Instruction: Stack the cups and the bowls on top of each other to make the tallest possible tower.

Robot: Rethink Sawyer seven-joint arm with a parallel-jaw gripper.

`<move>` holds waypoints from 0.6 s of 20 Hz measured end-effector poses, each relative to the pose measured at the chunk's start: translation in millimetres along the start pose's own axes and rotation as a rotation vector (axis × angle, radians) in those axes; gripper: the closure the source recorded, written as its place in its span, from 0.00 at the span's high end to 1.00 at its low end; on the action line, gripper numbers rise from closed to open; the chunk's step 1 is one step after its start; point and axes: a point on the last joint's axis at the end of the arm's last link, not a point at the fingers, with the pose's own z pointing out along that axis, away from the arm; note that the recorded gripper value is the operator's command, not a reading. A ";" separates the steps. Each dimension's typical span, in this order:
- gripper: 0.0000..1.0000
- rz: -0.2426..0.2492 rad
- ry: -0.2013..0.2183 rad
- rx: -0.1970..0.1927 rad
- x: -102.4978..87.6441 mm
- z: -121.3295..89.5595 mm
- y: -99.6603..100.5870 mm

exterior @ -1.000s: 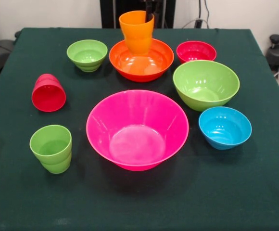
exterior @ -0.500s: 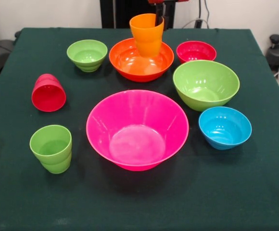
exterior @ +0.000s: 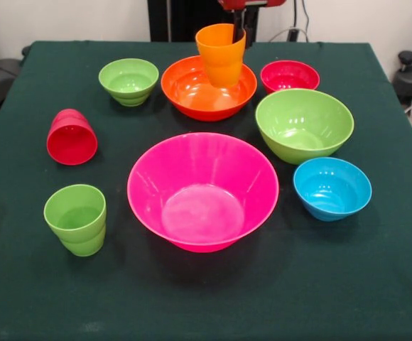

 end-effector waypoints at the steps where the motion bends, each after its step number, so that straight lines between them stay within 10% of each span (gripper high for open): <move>1: 0.00 0.000 0.000 0.000 0.1 0.0 0.1; 12: 0.00 -0.019 0.055 -0.004 40.2 -6.8 13.2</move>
